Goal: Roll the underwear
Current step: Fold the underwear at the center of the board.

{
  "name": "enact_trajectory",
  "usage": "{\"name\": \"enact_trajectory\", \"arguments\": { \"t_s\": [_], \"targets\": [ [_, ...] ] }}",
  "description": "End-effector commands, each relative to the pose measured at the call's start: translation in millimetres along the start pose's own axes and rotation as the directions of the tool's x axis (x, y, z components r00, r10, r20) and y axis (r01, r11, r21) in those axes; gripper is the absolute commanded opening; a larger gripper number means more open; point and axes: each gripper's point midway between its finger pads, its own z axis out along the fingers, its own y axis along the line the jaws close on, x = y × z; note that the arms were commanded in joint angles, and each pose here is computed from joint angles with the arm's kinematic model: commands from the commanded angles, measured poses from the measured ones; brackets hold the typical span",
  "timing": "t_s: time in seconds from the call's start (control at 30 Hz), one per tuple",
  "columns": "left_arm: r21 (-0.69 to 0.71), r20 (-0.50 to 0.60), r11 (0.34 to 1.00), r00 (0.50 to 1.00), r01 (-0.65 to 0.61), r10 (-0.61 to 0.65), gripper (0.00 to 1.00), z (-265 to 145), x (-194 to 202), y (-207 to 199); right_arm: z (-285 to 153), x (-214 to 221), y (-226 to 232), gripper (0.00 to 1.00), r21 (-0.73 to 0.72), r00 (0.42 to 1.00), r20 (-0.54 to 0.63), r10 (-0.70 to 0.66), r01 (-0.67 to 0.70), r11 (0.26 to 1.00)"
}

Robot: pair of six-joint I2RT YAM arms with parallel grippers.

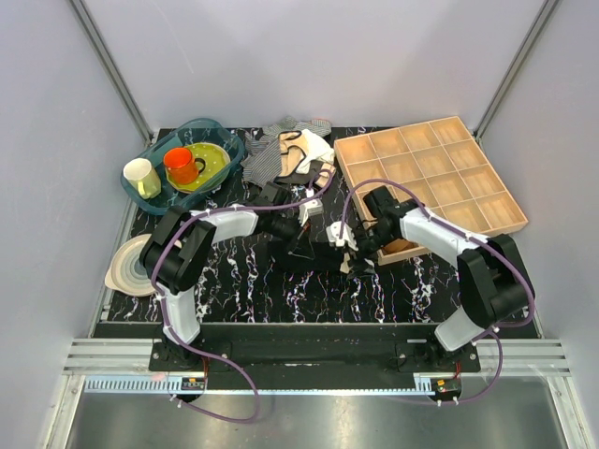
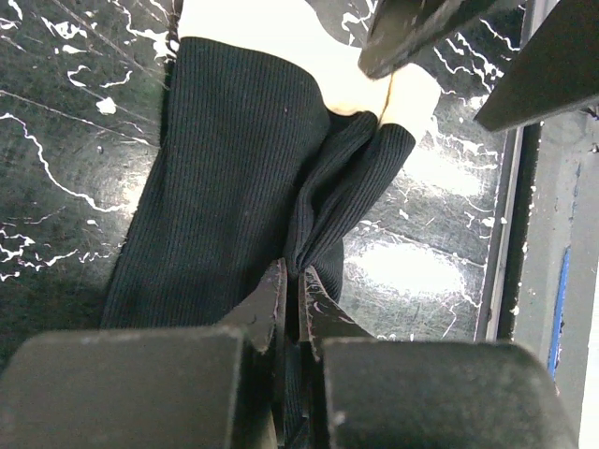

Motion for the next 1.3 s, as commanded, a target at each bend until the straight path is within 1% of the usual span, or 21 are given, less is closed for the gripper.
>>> {"name": "enact_trajectory", "arguments": {
  "t_s": [0.0, 0.07, 0.2, 0.23, 0.3, 0.33, 0.4, 0.43, 0.47, 0.57, 0.67, 0.87, 1.03, 1.1, 1.17, 1.27],
  "targets": [
    [0.052, 0.059, 0.998, 0.997, -0.043, 0.040, 0.00, -3, -25, -6, 13, -9, -11, 0.79, 0.053, 0.992, -0.022, -0.123, 0.124, 0.991],
    [0.051, 0.058, 0.998, 0.998, -0.033, 0.030, 0.00, -3, -25, -6, 18, -5, -15, 0.77, 0.069, 0.992, -0.049, -0.113, 0.116, 0.991],
    [0.052, 0.068, 0.998, 0.997, -0.024, 0.021, 0.00, -6, -28, -4, 23, -4, -19, 0.70, 0.085, 0.992, -0.069, -0.105, 0.110, 0.990],
    [0.054, 0.072, 0.998, 0.997, -0.026, 0.022, 0.00, -6, -29, -4, 23, -2, -21, 0.64, 0.093, 0.992, -0.082, -0.101, 0.108, 0.990],
    [0.054, 0.078, 0.998, 0.997, -0.023, 0.019, 0.00, -8, -31, -3, 22, 1, -24, 0.57, 0.109, 0.991, -0.103, -0.082, 0.093, 0.990],
    [0.053, 0.079, 0.998, 0.997, -0.022, 0.018, 0.00, -8, -32, -2, 23, 2, -26, 0.49, 0.113, 0.991, -0.110, -0.072, 0.084, 0.990],
    [0.048, 0.079, 0.999, 0.997, -0.024, 0.020, 0.00, -10, -34, -1, 21, 4, -31, 0.41, 0.133, 0.991, -0.128, -0.041, 0.058, 0.989],
    [0.045, 0.077, 0.999, 0.997, -0.027, 0.023, 0.00, -10, -35, 0, 21, 4, -32, 0.33, 0.140, 0.991, -0.133, -0.025, 0.044, 0.989],
    [0.038, 0.076, 0.999, 0.997, -0.031, 0.028, 0.00, -10, -37, 3, 19, 3, -36, 0.30, 0.150, 0.991, -0.136, -0.021, 0.041, 0.988],
    [0.033, 0.066, 0.999, 0.998, -0.027, 0.025, 0.00, -11, -41, 7, 16, 2, -44, 0.23, 0.186, 0.989, -0.146, 0.008, 0.020, 0.982],
    [0.027, 0.044, 1.000, 0.999, -0.014, 0.013, 0.00, -9, -38, 13, 13, -1, -55, 0.21, 0.225, 0.989, -0.147, 0.036, -0.002, 0.974],
    [0.000, 0.018, 1.000, 1.000, 0.005, -0.005, 0.00, -11, -38, 31, 11, 5, -73, 0.22, 0.282, 0.978, -0.182, 0.099, -0.045, 0.958],
    [-0.018, 0.012, 1.000, 1.000, 0.005, -0.005, 0.00, -12, -45, 42, 10, 10, -85, 0.26, 0.318, 0.970, -0.204, 0.130, -0.060, 0.946],
    [-0.019, 0.002, 1.000, 1.000, 0.022, -0.022, 0.00, -11, -41, 47, 8, 12, -92, 0.27, 0.342, 0.968, -0.210, 0.139, -0.060, 0.938],
    [-0.025, -0.002, 0.999, 1.000, 0.029, -0.029, 0.00, -11, -39, 51, 6, 13, -97, 0.32, 0.356, 0.967, -0.208, 0.149, -0.067, 0.932],
    [-0.041, -0.009, 0.998, 0.999, 0.045, -0.046, 0.00, -10, -35, 58, 4, 14, -104, 0.36, 0.381, 0.965, -0.211, 0.157, -0.067, 0.922]
  ]
}}
